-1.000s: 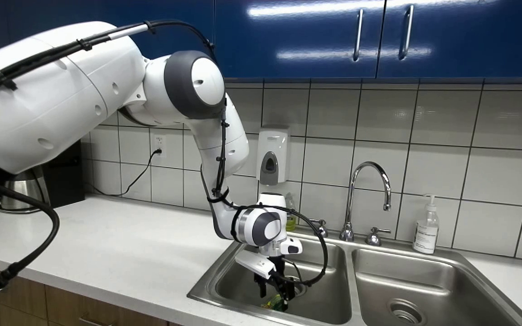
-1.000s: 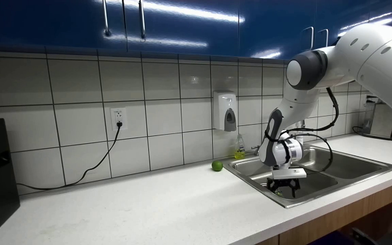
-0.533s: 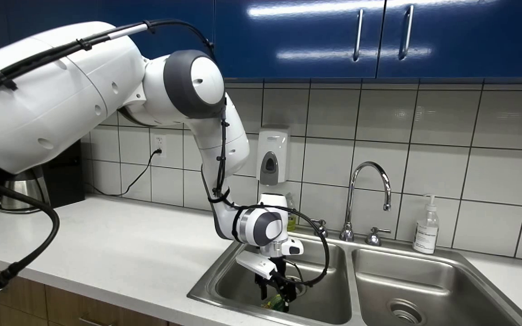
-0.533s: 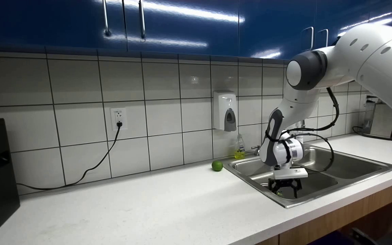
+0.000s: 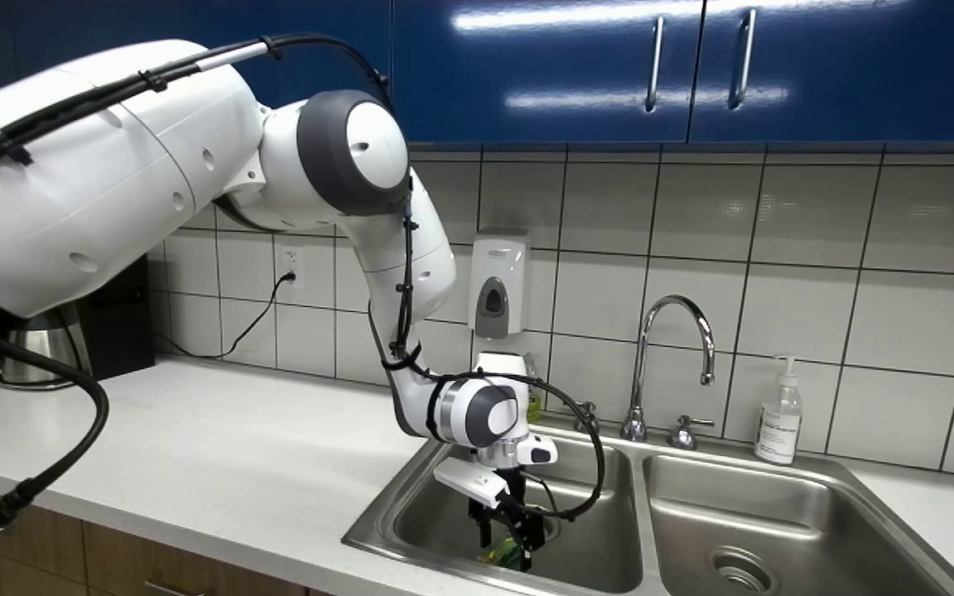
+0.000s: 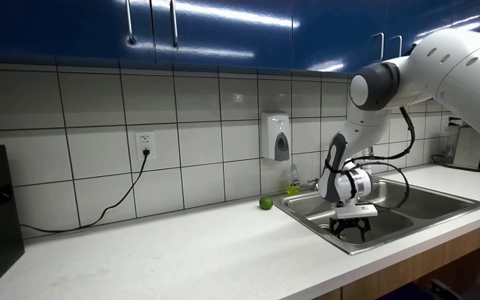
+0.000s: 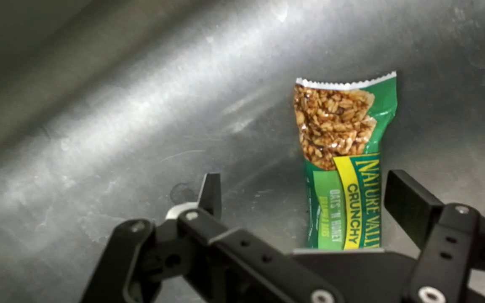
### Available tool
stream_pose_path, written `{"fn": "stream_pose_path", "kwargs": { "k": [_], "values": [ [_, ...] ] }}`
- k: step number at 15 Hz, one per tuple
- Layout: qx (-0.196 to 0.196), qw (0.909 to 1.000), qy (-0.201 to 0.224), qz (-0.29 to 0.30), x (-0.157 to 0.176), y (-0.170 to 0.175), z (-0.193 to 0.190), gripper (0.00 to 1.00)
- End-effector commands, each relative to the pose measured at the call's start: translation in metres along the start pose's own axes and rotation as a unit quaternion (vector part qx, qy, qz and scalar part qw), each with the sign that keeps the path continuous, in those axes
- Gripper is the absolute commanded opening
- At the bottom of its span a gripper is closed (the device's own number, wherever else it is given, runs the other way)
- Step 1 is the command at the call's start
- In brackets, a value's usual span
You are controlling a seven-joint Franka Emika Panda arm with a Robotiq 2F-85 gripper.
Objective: Remove the green packet from the sink and put it on the counter
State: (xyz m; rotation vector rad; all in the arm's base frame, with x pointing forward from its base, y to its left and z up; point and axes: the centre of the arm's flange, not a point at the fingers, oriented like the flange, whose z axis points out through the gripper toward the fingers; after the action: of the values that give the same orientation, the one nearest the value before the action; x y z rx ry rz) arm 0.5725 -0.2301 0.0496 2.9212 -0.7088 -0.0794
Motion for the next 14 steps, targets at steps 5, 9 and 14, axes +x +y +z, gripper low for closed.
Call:
{"fn": "stream_pose_path", "kwargs": {
  "k": [5, 9, 14],
  "values": [
    [-0.019, 0.9997, -0.012, -0.008, 0.008, -0.007, -0.006, 1.0],
    [-0.028, 0.9993, -0.019, -0.015, 0.011, -0.012, -0.004, 1.0],
    [-0.035, 0.9991, -0.02, -0.016, 0.015, -0.015, 0.001, 1.0]
  ]
}}
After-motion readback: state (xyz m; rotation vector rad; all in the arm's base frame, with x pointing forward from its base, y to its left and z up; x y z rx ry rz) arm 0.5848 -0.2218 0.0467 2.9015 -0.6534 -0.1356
